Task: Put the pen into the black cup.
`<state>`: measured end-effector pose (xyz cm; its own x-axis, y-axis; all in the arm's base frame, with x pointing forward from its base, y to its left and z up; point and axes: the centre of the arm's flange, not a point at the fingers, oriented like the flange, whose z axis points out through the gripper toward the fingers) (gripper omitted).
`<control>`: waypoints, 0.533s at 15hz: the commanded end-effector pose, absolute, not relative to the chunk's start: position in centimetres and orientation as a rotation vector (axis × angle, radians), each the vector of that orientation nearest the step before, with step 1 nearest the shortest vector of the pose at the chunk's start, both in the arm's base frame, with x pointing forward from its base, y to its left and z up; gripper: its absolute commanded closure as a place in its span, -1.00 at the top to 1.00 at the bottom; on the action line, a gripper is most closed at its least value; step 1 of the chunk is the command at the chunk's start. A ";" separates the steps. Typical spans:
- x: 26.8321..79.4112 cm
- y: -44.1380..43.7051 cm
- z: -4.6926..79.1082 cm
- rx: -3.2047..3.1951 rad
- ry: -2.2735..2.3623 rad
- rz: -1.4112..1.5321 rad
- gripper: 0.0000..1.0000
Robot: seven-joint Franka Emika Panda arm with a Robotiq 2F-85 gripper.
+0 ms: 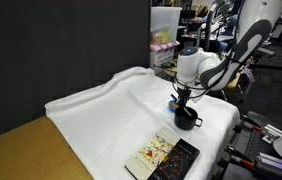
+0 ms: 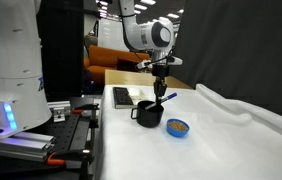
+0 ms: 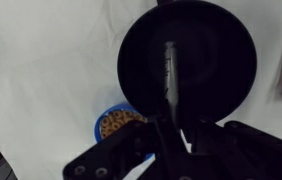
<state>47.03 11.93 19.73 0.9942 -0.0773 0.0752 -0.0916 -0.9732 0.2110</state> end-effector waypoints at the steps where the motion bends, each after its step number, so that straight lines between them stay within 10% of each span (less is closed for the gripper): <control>1: 47.2 12.0 18.9 2.944 -0.112 0.103 -0.92; 8: 47.4 11.9 17.8 2.953 -0.115 0.092 -0.92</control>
